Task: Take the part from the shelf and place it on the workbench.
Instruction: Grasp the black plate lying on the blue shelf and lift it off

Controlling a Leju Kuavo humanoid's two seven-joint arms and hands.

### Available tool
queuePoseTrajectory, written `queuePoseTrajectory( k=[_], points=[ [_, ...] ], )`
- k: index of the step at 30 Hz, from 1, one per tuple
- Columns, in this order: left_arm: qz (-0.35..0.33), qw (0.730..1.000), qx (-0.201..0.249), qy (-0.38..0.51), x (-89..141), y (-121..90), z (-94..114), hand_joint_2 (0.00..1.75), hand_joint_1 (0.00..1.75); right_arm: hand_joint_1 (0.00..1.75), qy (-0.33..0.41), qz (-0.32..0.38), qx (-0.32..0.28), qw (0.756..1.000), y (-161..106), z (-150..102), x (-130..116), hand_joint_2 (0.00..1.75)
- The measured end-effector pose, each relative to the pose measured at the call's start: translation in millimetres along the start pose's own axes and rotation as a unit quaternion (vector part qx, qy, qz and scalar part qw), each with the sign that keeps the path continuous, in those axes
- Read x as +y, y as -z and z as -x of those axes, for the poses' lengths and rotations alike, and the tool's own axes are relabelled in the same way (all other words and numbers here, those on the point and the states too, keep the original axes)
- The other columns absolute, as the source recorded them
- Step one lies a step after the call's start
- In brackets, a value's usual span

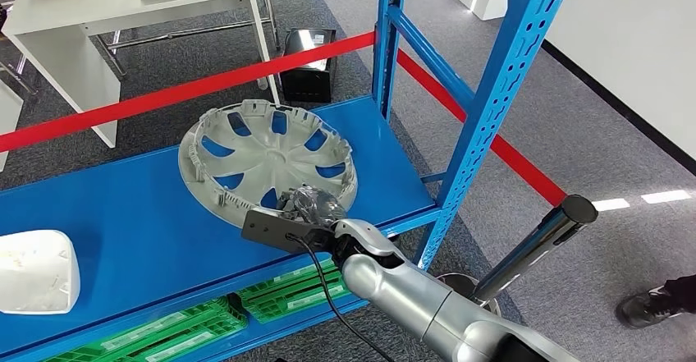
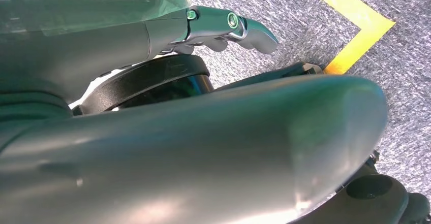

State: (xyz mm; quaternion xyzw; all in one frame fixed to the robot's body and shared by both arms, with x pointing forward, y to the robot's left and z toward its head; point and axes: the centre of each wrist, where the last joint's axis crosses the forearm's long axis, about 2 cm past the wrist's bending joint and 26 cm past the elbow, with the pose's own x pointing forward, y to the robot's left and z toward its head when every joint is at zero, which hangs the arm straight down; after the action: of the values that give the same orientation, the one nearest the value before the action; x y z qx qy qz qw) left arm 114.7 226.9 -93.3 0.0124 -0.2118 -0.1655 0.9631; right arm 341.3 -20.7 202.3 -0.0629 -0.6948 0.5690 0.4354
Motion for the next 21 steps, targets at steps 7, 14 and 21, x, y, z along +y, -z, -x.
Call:
queuePoseTrajectory(
  k=[7,14,21],
  points=[
    [0.001,1.0,0.0,0.0,0,0,0,0.0,0.0,1.75,0.037,0.014,-0.031,0.999,-2,-6,-5,1.75],
    [0.001,1.0,-0.002,-0.001,0,0,1,0.0,0.0,1.75,0.141,0.014,-0.102,0.985,-6,-24,-15,1.75],
    [-0.003,1.0,-0.004,-0.006,0,0,1,0.0,0.0,1.75,0.217,0.002,-0.184,0.959,-16,-48,-32,1.75]
  ],
)
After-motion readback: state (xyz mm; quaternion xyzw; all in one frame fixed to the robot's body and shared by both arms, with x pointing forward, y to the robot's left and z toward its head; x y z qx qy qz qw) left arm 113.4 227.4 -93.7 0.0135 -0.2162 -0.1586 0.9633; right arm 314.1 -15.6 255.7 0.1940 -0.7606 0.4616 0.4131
